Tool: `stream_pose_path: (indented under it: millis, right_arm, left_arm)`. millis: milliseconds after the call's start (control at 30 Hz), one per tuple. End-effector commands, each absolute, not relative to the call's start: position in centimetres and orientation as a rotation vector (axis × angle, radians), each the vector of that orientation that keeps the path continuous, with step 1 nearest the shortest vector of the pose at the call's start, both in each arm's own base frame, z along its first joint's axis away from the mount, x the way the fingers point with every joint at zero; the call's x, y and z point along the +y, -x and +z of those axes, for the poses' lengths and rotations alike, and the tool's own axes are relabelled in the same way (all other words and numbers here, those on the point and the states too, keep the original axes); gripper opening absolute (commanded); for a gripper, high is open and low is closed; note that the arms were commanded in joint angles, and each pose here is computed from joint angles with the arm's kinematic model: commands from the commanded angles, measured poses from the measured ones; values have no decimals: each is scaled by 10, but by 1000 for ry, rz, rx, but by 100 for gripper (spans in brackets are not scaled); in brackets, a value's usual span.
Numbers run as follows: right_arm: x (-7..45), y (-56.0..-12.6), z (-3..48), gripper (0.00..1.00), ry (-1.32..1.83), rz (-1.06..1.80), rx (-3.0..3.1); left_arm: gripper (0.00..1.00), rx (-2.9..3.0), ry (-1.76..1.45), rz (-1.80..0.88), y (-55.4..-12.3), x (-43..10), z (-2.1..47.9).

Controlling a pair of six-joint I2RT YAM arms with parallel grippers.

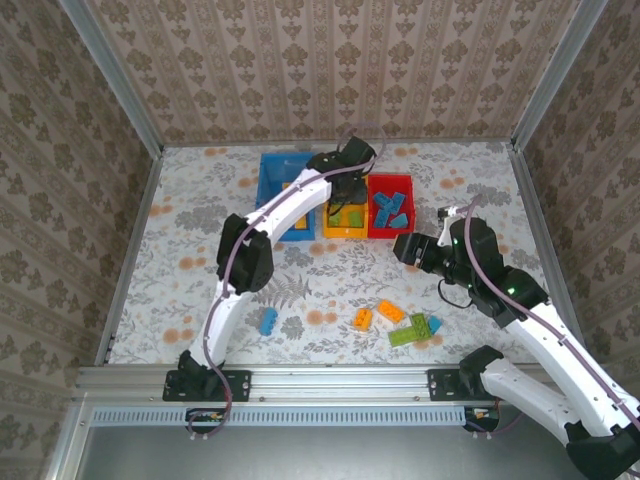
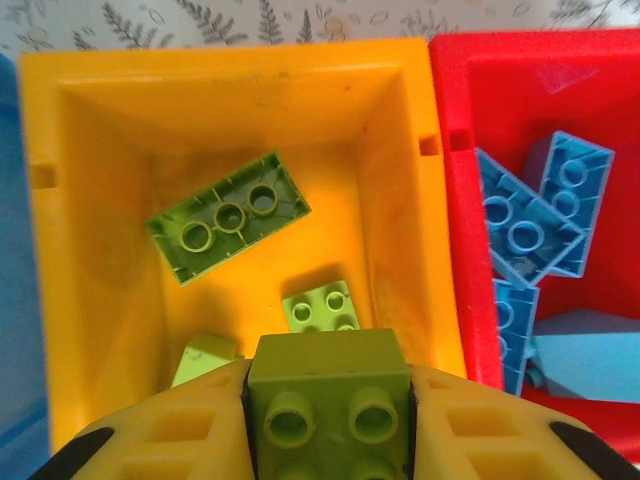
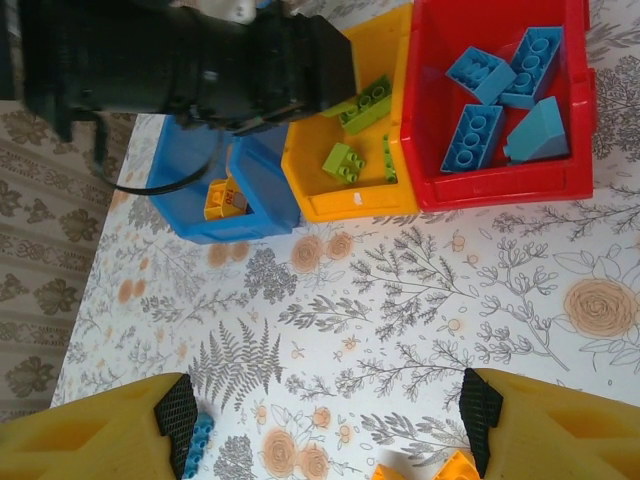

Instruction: Sort the legos into containers by color

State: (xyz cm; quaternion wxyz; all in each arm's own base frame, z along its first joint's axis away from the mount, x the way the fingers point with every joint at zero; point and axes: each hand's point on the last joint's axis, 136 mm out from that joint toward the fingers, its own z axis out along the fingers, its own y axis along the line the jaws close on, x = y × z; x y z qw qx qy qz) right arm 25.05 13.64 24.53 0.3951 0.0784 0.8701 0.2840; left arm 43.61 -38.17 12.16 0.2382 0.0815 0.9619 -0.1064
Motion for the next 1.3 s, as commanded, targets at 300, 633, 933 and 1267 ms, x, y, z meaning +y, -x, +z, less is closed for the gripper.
stream_pose_path:
  millis: [300,633,933,1267]
  right_arm:
    - [146,-246,230,76,-140,747,2258]
    - [188,-225,202,76,138,699,2349]
    - [302,-185,164,76,251,789,2378]
    - [420,-155,113,77,171,844,2584]
  left_arm:
    - [57,2708,-233,-258,-429,-368,117]
    - [57,2479,-102,-297,-385,-331,244]
    - [60,2436,237,-165,-275,-179,250]
    - [61,2362,531,29,-164,-26,227]
